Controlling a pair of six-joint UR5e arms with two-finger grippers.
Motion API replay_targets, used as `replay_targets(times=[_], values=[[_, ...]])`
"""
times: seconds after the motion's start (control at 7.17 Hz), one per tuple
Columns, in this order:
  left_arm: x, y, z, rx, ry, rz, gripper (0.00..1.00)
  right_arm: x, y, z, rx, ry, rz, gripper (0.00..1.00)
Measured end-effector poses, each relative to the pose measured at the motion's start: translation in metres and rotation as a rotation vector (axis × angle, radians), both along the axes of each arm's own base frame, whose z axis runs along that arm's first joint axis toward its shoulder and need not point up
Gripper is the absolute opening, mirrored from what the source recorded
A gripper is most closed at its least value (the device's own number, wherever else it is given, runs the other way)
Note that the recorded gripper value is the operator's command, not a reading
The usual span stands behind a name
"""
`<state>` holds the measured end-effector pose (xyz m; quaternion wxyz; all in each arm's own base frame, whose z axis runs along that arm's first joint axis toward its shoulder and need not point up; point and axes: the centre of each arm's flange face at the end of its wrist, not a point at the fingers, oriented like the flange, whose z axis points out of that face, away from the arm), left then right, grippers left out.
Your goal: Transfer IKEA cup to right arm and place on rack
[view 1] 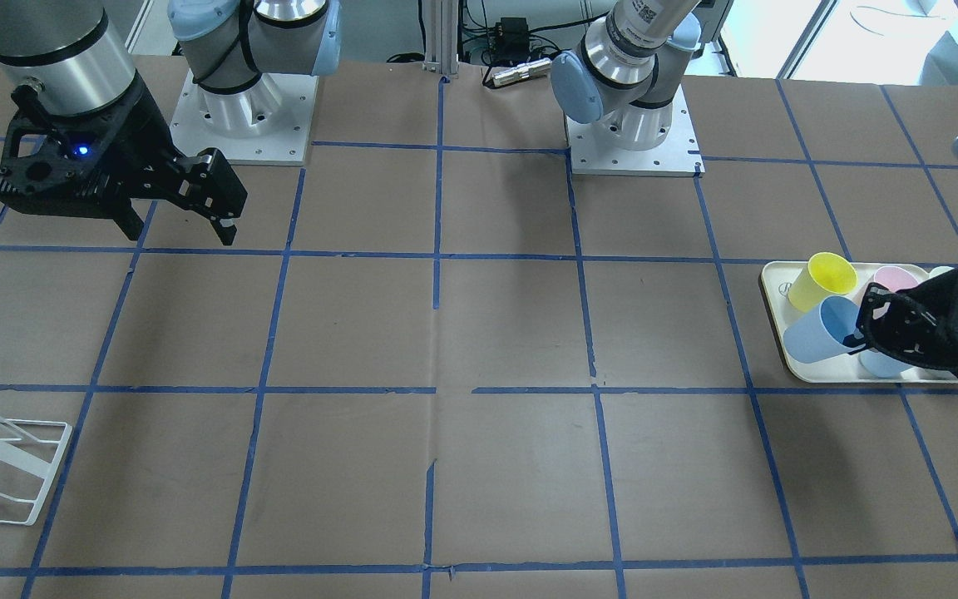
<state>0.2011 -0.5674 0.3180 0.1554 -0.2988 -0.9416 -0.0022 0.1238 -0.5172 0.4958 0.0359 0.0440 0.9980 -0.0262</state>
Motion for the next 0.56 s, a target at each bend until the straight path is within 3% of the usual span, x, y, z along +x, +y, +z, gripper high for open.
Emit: replay_targets(times=[0.28, 0.56], values=[[-0.06, -0.005, 0.045, 0.012, 0.147, 0.201, 0.0, -0.015, -0.005, 0.0, 0.009, -0.105, -0.03, 1.0], [-0.146, -0.007, 0.083, 0.054, 0.25, 0.373, 0.0, -0.046, -0.008, -0.003, 0.051, -0.303, -0.043, 1.0]])
